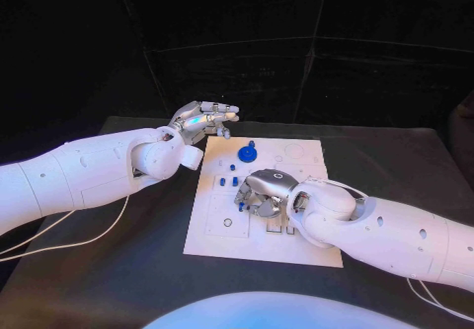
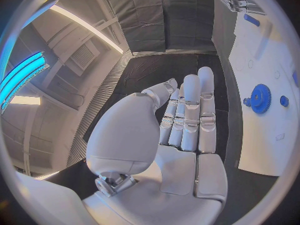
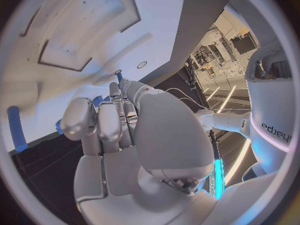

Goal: Assemble the parts on the task board

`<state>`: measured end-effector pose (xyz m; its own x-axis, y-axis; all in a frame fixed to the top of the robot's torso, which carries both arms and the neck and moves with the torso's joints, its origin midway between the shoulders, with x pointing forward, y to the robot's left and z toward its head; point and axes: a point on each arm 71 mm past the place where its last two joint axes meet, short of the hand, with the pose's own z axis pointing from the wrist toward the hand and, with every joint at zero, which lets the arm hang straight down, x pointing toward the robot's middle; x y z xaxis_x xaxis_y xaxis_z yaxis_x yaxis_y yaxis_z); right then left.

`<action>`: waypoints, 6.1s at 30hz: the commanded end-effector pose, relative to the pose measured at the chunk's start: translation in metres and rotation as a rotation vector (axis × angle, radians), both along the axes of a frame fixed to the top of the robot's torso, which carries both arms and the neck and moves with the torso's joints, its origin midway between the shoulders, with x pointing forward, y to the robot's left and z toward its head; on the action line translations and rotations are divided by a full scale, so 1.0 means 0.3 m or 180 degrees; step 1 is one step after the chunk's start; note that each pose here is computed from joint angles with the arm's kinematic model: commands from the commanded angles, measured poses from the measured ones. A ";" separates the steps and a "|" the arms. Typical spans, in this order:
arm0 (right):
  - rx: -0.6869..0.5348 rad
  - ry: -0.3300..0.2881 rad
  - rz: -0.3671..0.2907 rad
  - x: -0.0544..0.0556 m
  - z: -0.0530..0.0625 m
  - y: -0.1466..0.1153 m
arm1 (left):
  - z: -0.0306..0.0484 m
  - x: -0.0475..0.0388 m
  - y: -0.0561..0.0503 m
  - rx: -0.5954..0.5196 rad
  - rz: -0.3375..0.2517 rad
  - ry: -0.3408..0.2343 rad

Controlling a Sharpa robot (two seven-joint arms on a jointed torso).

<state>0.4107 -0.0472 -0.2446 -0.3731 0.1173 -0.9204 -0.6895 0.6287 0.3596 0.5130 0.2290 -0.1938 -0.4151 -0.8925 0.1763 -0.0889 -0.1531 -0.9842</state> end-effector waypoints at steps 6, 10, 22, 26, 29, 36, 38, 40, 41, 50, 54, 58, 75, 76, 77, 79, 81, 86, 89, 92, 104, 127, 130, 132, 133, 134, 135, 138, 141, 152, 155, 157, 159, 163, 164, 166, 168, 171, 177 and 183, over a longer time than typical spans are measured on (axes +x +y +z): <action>-0.0138 -0.0029 0.0041 -0.001 -0.005 0.002 | 0.007 0.001 -0.003 -0.0047 -0.0038 -0.0032; -0.0169 -0.0066 0.0054 -0.002 -0.005 0.006 | 0.007 0.000 -0.003 -0.0047 -0.0041 -0.0031; -0.0229 -0.0177 0.0074 -0.014 -0.021 0.007 | 0.006 0.000 -0.002 -0.0043 -0.0045 -0.0020; -0.0191 -0.0187 0.0060 -0.017 -0.024 0.002 | 0.005 0.000 -0.001 -0.0039 -0.0045 -0.0015; -0.0133 -0.0207 0.0049 -0.019 -0.020 -0.001 | 0.005 0.001 0.000 -0.0038 -0.0045 -0.0011; 0.0121 -0.0290 -0.0001 -0.028 0.004 -0.022 | 0.004 0.002 0.003 -0.0034 -0.0042 -0.0007; 0.0174 -0.0312 -0.0041 -0.031 0.012 -0.040 | 0.004 0.002 0.005 -0.0033 -0.0040 -0.0006; 0.0192 -0.0319 -0.0097 -0.031 0.017 -0.062 | 0.003 0.002 0.006 -0.0031 -0.0039 -0.0005; 0.0189 -0.0316 -0.0138 -0.030 0.019 -0.077 | 0.003 0.002 0.006 -0.0031 -0.0039 -0.0004; -0.0065 -0.0391 -0.0561 0.050 0.091 -0.227 | 0.000 0.001 0.007 -0.0027 -0.0046 0.0006; -0.0184 -0.0445 -0.0689 0.086 0.129 -0.276 | -0.001 0.000 0.007 -0.0026 -0.0048 0.0008; -0.0309 -0.0437 -0.0761 0.110 0.141 -0.306 | -0.003 0.000 0.004 -0.0025 -0.0057 0.0013; -0.0778 -0.0098 -0.0657 0.120 0.108 -0.312 | -0.009 0.000 0.006 -0.0018 -0.0064 0.0022; -0.0783 -0.0090 -0.0649 0.119 0.107 -0.310 | -0.009 0.000 0.007 -0.0018 -0.0062 0.0022; -0.0785 -0.0085 -0.0642 0.119 0.106 -0.308 | -0.009 0.001 0.008 -0.0017 -0.0061 0.0022; -0.0782 -0.0081 -0.0634 0.119 0.106 -0.305 | -0.009 0.001 0.009 -0.0016 -0.0059 0.0022; -0.0771 -0.0082 -0.0627 0.119 0.106 -0.302 | -0.009 0.001 0.009 -0.0016 -0.0059 0.0022; -0.0738 -0.0092 -0.0619 0.120 0.108 -0.298 | -0.009 0.001 0.009 -0.0016 -0.0060 0.0023; -0.0712 -0.0111 -0.0638 0.123 0.109 -0.298 | -0.009 0.001 0.010 -0.0015 -0.0059 0.0024; -0.0651 -0.0168 -0.0660 0.125 0.115 -0.297 | -0.010 0.002 0.010 -0.0014 -0.0058 0.0024; -0.0102 -0.0487 -0.0728 0.096 0.176 -0.298 | -0.010 0.002 0.012 -0.0013 -0.0056 0.0026; 0.0340 -0.0108 0.0166 -0.037 0.165 -0.002 | -0.010 0.005 0.001 -0.0016 -0.0061 0.0019; 0.0289 -0.0054 0.0255 -0.052 0.132 0.029 | -0.010 0.006 -0.002 -0.0017 -0.0064 0.0019; 0.0241 -0.0021 0.0307 -0.061 0.108 0.048 | -0.010 0.006 -0.005 -0.0019 -0.0069 0.0019; 0.0217 -0.0007 0.0326 -0.065 0.097 0.056 | -0.010 0.006 -0.006 -0.0019 -0.0070 0.0019; 0.0194 0.0004 0.0341 -0.067 0.087 0.063 | -0.010 0.006 -0.007 -0.0020 -0.0072 0.0018; 0.0171 0.0011 0.0353 -0.069 0.079 0.069 | -0.011 0.006 -0.008 -0.0021 -0.0073 0.0018; 0.0107 0.0031 0.0376 -0.072 0.059 0.082 | -0.010 0.006 -0.010 -0.0023 -0.0078 0.0018; 0.0056 0.0047 0.0393 -0.073 0.047 0.091 | -0.011 0.006 -0.011 -0.0023 -0.0080 0.0018; -0.0122 0.0069 0.0399 -0.072 0.024 0.102 | -0.011 0.007 -0.011 -0.0023 -0.0083 0.0021; -0.0160 0.0054 0.0376 -0.071 0.021 0.100 | -0.011 0.007 -0.011 -0.0023 -0.0083 0.0022; -0.0185 0.0050 0.0366 -0.070 0.020 0.098 | -0.011 0.007 -0.011 -0.0023 -0.0083 0.0021; -0.0209 0.0053 0.0363 -0.070 0.018 0.098 | -0.011 0.007 -0.011 -0.0023 -0.0083 0.0021; -0.0255 0.0051 0.0360 -0.071 0.016 0.101 | -0.011 0.007 -0.010 -0.0022 -0.0081 0.0021; -0.0268 0.0042 0.0357 -0.071 0.016 0.103 | -0.011 0.007 -0.010 -0.0022 -0.0081 0.0021; -0.0282 0.0021 0.0350 -0.070 0.016 0.106 | -0.011 0.007 -0.010 -0.0022 -0.0081 0.0021; -0.0293 -0.0018 0.0349 -0.070 0.016 0.110 | -0.011 0.007 -0.010 -0.0023 -0.0082 0.0021; -0.0305 -0.0073 0.0359 -0.073 0.017 0.115 | -0.011 0.007 -0.010 -0.0022 -0.0082 0.0022; -0.0349 -0.0199 0.0416 -0.087 0.011 0.129 | -0.011 0.007 -0.009 -0.0022 -0.0082 0.0024; -0.0370 -0.0259 0.0481 -0.099 0.013 0.144 | -0.012 0.007 -0.009 -0.0021 -0.0082 0.0025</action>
